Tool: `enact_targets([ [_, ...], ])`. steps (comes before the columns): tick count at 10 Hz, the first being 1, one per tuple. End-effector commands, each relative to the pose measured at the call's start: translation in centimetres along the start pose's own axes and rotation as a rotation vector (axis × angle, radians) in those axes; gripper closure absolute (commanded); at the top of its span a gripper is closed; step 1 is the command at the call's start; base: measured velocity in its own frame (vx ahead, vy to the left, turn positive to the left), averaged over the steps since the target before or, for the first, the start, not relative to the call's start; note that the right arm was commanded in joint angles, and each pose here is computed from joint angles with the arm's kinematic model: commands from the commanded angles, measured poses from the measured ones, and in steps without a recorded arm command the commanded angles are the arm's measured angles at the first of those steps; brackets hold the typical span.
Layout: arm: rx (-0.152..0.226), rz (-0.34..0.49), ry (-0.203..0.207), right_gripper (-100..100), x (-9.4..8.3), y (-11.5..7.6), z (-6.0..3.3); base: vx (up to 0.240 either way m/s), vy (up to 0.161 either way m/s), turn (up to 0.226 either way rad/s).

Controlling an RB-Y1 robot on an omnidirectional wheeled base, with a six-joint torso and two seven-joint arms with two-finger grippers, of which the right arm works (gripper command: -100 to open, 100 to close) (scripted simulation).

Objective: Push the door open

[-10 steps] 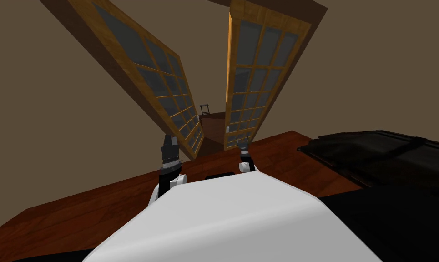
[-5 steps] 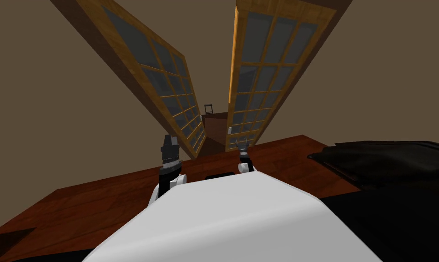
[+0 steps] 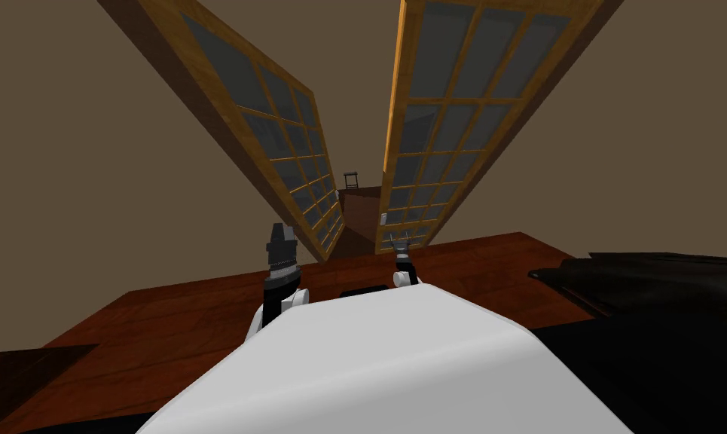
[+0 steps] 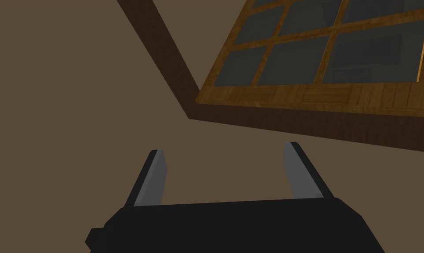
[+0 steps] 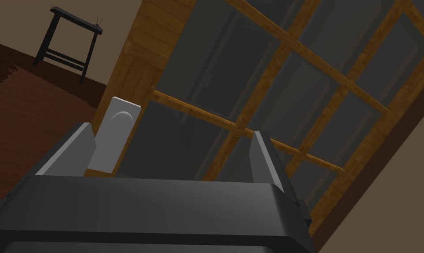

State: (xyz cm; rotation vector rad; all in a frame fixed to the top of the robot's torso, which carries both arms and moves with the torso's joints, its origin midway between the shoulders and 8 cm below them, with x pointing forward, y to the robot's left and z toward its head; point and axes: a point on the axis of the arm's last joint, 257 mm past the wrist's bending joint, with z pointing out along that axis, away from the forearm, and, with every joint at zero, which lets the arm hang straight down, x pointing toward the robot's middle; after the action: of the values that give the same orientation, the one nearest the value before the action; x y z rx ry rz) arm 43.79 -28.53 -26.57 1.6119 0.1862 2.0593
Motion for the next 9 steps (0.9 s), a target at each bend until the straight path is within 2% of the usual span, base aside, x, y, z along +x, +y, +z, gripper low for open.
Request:
enact_targets([
  [1,0.002,0.031,-0.021,-100,-1.0,-0.4,-0.28,0.043,-0.082,0.182],
  [8,0.002,0.149,-0.106,-100,-4.2,-2.1,-1.6,0.05,-0.085,0.132],
  [9,0.0,0.18,-0.129,-100,-5.1,-2.5,-2.01,0.071,-0.103,0.215],
])
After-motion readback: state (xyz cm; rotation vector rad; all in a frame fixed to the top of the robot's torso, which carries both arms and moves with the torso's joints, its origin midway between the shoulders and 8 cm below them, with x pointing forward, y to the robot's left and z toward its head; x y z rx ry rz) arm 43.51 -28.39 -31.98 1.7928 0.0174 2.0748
